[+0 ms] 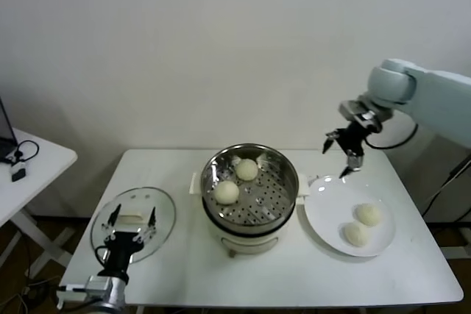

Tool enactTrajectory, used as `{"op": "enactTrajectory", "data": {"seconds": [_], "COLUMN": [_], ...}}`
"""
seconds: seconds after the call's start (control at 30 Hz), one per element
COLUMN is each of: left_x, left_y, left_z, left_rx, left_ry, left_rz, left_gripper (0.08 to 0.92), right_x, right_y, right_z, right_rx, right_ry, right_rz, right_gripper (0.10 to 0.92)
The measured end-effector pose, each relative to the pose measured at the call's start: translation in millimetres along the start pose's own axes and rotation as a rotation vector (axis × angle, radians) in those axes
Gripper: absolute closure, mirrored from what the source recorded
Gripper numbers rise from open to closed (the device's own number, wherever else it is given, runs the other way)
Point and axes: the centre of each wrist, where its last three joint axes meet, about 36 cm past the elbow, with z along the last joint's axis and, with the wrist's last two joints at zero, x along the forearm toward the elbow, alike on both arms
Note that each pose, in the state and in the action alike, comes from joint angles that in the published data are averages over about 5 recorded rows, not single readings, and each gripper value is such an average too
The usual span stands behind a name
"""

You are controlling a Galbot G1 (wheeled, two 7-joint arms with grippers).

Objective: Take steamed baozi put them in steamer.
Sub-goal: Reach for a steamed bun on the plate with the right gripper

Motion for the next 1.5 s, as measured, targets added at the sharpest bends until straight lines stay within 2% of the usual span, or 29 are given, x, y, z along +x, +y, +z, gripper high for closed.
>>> {"op": "enactTrajectory", "data": {"seconds": [0.57, 1.03, 1.5], "left_x": [8, 9, 9], "left_y": [1, 5, 8], "left_z": [2, 4, 6], "left_rx": [-0.015, -0.023, -0.027], "left_ry": [0.018, 0.027, 0.035], "left_rz": [-0.017, -0.032, -0.036], "left_gripper": [0.177, 0.177, 0.177], "right_x": [-123, -166, -185], "right_y": [65, 79, 81], "right_z": [58, 66, 65], "right_rx": [-0.067, -0.071, -0.054], "right_ry": [0.029, 0.054, 0.072], "right_rz": [-0.084, -0.123, -0.141], "right_gripper": [0.200, 0.200, 0.200]}}
